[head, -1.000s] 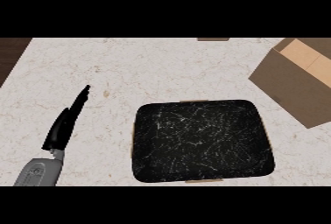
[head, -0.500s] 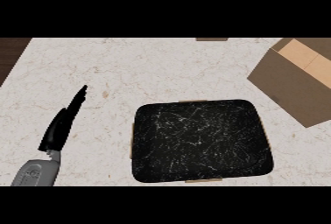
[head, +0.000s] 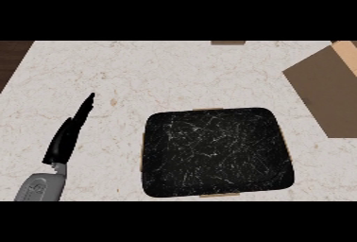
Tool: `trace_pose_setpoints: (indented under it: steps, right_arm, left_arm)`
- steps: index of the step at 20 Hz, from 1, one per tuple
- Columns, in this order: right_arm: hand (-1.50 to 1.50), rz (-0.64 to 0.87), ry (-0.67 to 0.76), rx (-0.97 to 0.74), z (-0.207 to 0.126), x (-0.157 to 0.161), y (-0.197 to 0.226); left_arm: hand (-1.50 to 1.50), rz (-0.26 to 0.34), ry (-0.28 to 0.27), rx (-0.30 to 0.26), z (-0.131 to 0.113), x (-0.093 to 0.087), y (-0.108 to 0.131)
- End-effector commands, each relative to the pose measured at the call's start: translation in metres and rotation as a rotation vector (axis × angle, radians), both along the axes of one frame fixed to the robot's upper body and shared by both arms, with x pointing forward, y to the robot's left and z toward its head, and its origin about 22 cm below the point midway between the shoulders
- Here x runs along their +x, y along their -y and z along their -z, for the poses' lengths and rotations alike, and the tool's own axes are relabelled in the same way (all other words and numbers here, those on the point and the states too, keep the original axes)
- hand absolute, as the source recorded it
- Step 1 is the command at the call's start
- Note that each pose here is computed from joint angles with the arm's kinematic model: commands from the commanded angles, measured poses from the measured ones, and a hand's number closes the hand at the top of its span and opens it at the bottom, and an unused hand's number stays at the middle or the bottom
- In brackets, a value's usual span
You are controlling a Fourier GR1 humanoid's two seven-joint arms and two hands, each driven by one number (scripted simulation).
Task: Pick the eggplant from the tray and place it in the cardboard box
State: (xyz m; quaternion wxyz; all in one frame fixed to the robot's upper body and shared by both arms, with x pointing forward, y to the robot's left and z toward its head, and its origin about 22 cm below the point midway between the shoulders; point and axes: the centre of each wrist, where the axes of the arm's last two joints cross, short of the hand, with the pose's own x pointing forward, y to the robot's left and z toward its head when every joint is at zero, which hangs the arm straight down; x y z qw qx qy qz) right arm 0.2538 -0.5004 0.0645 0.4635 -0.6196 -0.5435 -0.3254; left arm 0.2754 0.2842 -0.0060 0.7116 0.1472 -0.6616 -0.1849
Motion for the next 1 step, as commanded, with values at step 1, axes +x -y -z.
trace_pose_setpoints:
  steps: [1]
  right_arm:
    - [-1.5, -0.021, -0.029, 0.006, 0.0127, -0.0215, 0.0029]
  left_arm:
    - [0.0, 0.007, -0.007, 0.005, -0.0041, 0.0091, 0.005]
